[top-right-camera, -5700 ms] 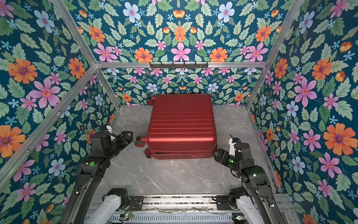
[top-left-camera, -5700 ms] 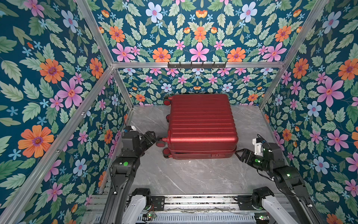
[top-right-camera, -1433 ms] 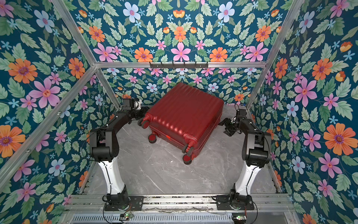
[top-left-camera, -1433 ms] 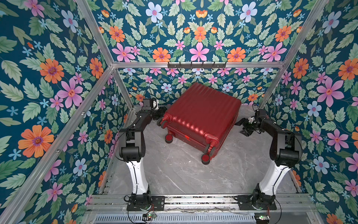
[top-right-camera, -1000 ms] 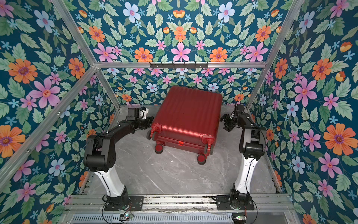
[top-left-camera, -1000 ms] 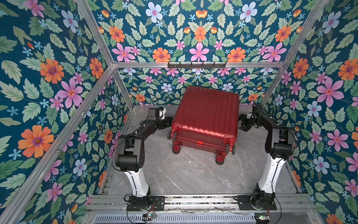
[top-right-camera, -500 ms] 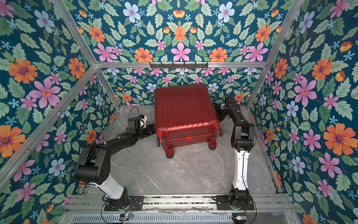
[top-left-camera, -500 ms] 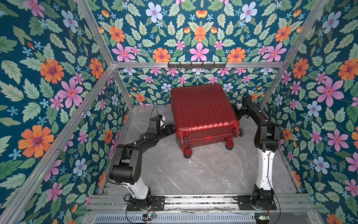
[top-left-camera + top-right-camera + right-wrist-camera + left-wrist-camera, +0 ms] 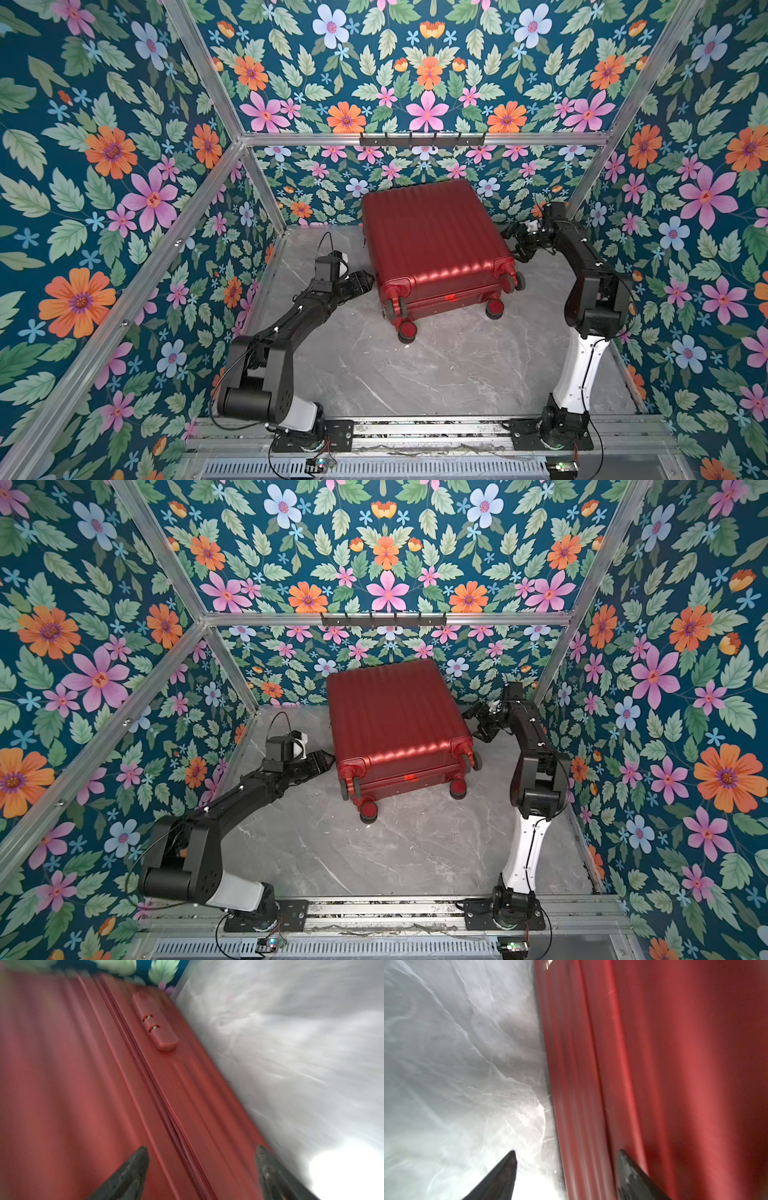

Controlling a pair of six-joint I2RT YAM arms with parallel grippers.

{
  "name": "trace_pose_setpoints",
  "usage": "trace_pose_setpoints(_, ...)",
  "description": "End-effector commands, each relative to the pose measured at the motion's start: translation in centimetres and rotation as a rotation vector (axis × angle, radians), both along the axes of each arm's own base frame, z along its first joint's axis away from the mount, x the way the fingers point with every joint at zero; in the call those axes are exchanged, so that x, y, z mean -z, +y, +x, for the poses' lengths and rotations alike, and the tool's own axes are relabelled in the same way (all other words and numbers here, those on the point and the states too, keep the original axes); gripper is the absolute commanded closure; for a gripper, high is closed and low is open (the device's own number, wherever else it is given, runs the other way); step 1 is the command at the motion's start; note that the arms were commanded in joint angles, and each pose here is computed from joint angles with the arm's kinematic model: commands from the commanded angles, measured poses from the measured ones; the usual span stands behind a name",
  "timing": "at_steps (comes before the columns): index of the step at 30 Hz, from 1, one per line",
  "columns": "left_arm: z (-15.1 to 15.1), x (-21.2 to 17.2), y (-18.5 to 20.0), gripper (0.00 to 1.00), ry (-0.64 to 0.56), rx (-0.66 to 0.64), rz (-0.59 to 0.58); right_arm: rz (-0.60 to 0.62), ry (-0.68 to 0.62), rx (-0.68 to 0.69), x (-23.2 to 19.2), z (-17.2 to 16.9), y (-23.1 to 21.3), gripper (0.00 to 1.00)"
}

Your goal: Pack the luggage

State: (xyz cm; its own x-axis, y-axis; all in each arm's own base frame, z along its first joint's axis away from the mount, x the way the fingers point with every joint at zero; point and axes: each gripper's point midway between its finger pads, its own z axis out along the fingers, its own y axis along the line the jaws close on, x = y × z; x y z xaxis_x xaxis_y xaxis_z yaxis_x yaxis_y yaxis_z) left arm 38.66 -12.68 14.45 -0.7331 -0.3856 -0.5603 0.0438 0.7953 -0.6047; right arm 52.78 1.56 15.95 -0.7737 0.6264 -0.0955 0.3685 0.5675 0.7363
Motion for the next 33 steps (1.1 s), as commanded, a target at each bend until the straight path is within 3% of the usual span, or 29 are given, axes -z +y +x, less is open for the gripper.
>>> trace_pose_setpoints(1,-1.3,-1.0,1.4,0.22,-0.034,-0.023,0.013,-0.008,-0.051,-0.008,-1.6,-1.5,-1.3,0.18)
trace_pose_setpoints(13,-6.1,-6.7,4.2,0.19,-0.233,-0.089,0.117,-0.157,-0.173,0.088,-4.1,-9.3,-2.8,0.14)
trace_pose_setpoints(20,-6.5,-10.1,6.1,0.10,-0.346,-0.165,0.192,-0.336,-0.221,0.034,-4.2,-14.8,-1.5,0.11)
trace_pose_setpoints(24,-6.8,-12.9,7.1,0.01,-0.454,-0.217,0.211,-0.445,-0.285,0.011,-5.4,-17.7,-0.9,0.03)
trace_pose_setpoints(30,-7.2,-16.5,7.4,0.00,-0.587,-0.215,0.268,-0.533,-0.375,0.071,-7.8,-21.0,-1.7,0.01)
trace_pose_setpoints(33,-7.2,-17.7,7.4,0.00,-0.614,-0.210,0.275,-0.514,-0.424,0.112,-8.5,-21.8,-1.6,0.01)
